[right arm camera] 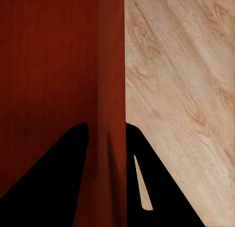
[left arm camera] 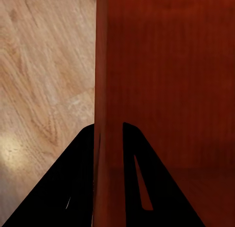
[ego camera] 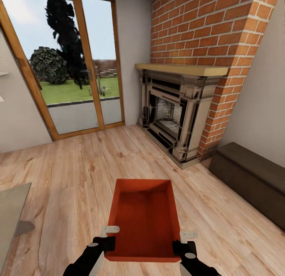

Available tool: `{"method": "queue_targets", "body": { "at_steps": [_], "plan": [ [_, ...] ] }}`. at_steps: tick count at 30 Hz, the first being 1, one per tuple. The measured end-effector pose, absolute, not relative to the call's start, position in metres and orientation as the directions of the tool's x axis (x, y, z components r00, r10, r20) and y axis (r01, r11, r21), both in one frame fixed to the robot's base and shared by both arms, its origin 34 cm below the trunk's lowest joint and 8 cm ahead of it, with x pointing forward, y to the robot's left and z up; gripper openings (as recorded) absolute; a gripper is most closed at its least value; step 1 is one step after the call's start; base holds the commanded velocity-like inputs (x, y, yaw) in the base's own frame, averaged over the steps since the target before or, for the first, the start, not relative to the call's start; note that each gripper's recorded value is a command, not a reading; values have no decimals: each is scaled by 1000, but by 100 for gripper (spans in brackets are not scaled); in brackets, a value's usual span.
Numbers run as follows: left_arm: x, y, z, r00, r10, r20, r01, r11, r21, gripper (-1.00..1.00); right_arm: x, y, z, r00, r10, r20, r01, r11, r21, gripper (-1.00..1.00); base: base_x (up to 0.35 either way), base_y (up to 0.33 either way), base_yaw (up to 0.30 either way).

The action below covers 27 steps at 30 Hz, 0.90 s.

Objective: Move the two storage containers from the living room to the garage. In the garage, place one container on the floor and stack the other container on top of it (either order is fine).

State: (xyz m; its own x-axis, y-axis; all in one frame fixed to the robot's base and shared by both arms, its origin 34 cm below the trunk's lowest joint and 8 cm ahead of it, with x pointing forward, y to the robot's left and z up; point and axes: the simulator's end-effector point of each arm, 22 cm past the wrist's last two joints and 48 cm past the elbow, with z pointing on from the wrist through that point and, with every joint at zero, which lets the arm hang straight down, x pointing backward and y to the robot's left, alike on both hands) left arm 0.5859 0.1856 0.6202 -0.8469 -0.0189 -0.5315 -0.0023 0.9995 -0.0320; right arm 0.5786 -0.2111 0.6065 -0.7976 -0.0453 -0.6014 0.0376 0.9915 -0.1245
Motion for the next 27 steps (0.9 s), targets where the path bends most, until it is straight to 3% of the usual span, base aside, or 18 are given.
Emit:
{"method": "queue_targets", "body": {
  "at_steps": [27],
  "plan": [
    [595, 185, 636, -828, -18, -560, 0, 999, -32, -100, 588, -212, 621, -777, -45, -628, 41, 992, -122, -100, 0, 0, 0]
  ]
}}
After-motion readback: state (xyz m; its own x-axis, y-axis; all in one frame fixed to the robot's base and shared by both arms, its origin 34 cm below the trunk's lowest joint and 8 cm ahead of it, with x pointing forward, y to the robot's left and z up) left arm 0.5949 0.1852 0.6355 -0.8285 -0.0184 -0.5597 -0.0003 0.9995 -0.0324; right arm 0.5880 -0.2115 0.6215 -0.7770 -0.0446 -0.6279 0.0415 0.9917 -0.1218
